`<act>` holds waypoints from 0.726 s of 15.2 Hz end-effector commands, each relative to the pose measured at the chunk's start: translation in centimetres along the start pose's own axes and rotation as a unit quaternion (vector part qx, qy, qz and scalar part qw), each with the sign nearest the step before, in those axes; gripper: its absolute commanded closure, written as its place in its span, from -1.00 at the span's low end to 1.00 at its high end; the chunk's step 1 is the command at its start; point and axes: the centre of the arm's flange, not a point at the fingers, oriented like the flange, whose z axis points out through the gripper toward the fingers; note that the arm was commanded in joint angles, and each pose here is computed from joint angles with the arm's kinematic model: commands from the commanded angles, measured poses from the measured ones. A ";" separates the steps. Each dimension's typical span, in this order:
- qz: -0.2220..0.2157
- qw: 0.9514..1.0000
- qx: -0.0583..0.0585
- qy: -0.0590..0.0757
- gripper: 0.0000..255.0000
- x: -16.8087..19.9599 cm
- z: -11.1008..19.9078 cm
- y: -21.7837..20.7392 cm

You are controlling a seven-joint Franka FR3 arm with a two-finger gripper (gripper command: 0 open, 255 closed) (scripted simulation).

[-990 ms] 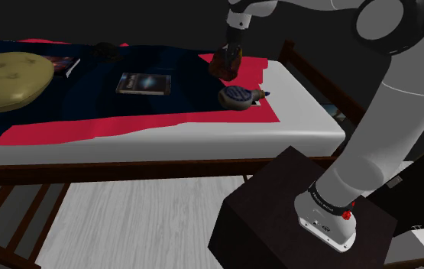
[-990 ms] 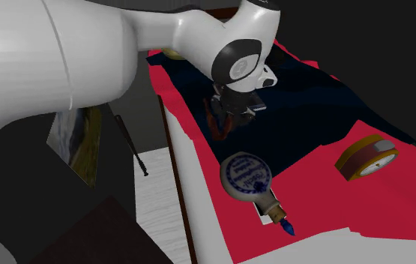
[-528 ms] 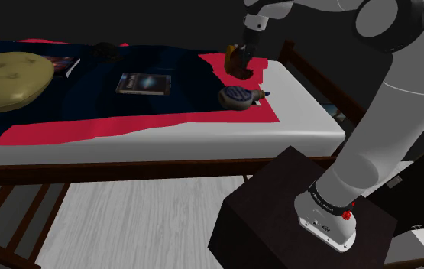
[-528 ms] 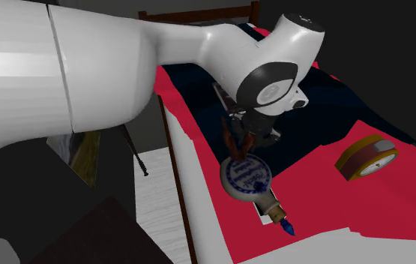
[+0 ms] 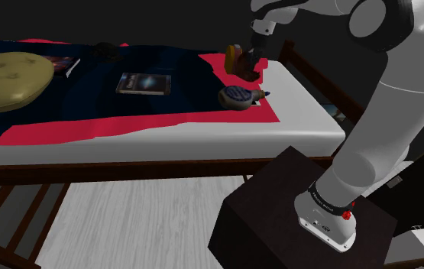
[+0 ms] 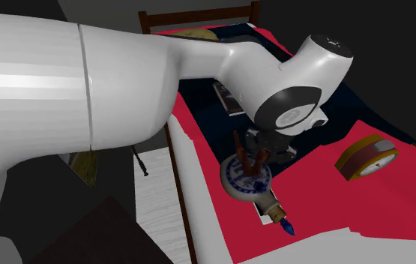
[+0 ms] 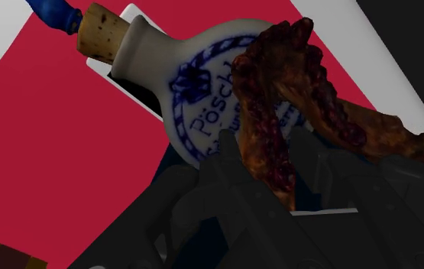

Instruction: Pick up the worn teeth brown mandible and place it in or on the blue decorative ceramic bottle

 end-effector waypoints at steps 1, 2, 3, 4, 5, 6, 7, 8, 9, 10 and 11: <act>0.000 1.000 0.000 0.000 1.00 -0.2 1.0 0.2; 0.000 1.000 0.000 0.000 1.00 -0.2 1.5 0.3; 0.000 1.000 0.000 0.000 1.00 -0.2 2.0 0.3; 0.000 1.000 0.000 0.000 1.00 -0.2 2.5 0.4; 0.000 1.000 0.000 0.000 1.00 -0.2 3.6 0.5; 0.000 1.000 0.000 0.000 1.00 -0.3 3.6 0.5; 0.000 1.000 0.000 0.000 1.00 -0.3 3.6 0.5; 0.000 1.000 0.000 0.000 1.00 -0.3 3.6 0.5; 0.000 1.000 0.000 0.000 1.00 -0.3 3.6 0.5; 0.000 1.000 0.000 0.000 1.00 -0.2 3.6 0.5; 0.000 1.000 0.000 0.000 1.00 -0.2 3.6 0.5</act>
